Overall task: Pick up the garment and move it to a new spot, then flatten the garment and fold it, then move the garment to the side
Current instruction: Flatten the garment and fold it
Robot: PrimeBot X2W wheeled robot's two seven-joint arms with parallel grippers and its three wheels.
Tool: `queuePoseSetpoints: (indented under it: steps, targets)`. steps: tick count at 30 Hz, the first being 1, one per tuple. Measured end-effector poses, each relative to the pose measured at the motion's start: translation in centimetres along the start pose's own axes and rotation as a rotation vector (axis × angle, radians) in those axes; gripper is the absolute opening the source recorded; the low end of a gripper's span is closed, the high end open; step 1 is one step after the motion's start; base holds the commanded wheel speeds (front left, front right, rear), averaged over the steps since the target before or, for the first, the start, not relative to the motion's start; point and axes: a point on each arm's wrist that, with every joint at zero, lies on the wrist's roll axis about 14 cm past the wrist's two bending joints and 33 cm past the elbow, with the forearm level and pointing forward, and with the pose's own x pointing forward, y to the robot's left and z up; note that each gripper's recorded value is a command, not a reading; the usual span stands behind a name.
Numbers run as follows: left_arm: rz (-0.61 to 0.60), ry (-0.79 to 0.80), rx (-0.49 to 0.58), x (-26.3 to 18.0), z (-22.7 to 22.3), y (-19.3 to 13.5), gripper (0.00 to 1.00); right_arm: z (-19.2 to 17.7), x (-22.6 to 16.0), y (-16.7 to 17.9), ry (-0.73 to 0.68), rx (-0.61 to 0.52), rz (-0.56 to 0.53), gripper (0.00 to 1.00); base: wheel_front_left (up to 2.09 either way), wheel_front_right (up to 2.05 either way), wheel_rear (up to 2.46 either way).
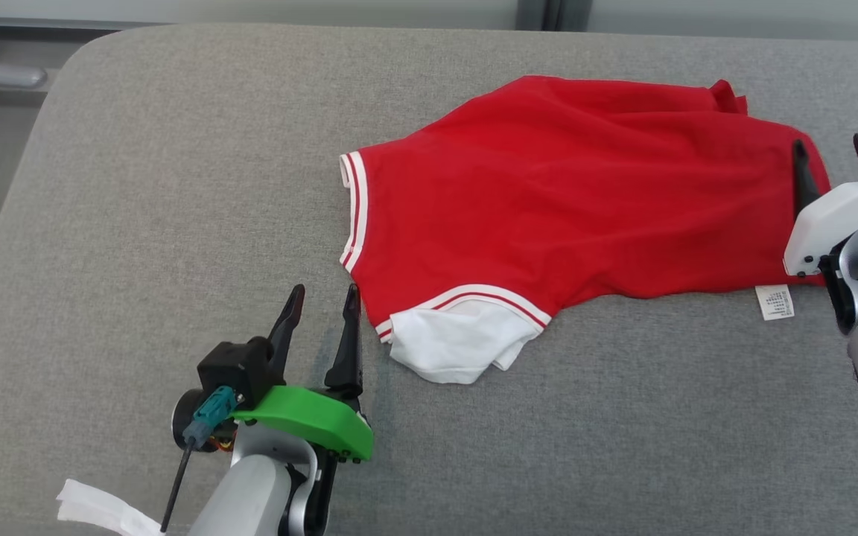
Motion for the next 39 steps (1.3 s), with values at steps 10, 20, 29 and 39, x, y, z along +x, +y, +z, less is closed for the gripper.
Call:
queuePoseSetpoints:
  steps: [10, 20, 29, 39]
  targets:
    - [-0.030, 0.218, 0.034, 2.5, -3.5, 0.6, 1.00, 5.4, -3.0, 3.0, -0.237, -0.015, 0.100, 1.00, 0.00, 0.00, 0.00]
    - [-0.056, 0.459, 0.082, 5.2, -7.3, 0.5, 1.00, 7.7, -7.0, 2.6, -0.369, -0.044, 0.129, 1.00, 0.00, 0.00, 0.00]
    - [-0.096, 0.481, 0.096, 6.7, -8.4, -0.7, 0.00, 9.5, -9.9, 1.2, -0.463, -0.042, 0.079, 1.00, 0.00, 0.00, 0.00]
    - [-0.098, 0.156, 0.124, 13.3, -1.6, -2.4, 0.00, 7.6, -10.1, 1.5, -0.437, -0.012, 0.051, 1.00, 0.00, 0.00, 0.00]
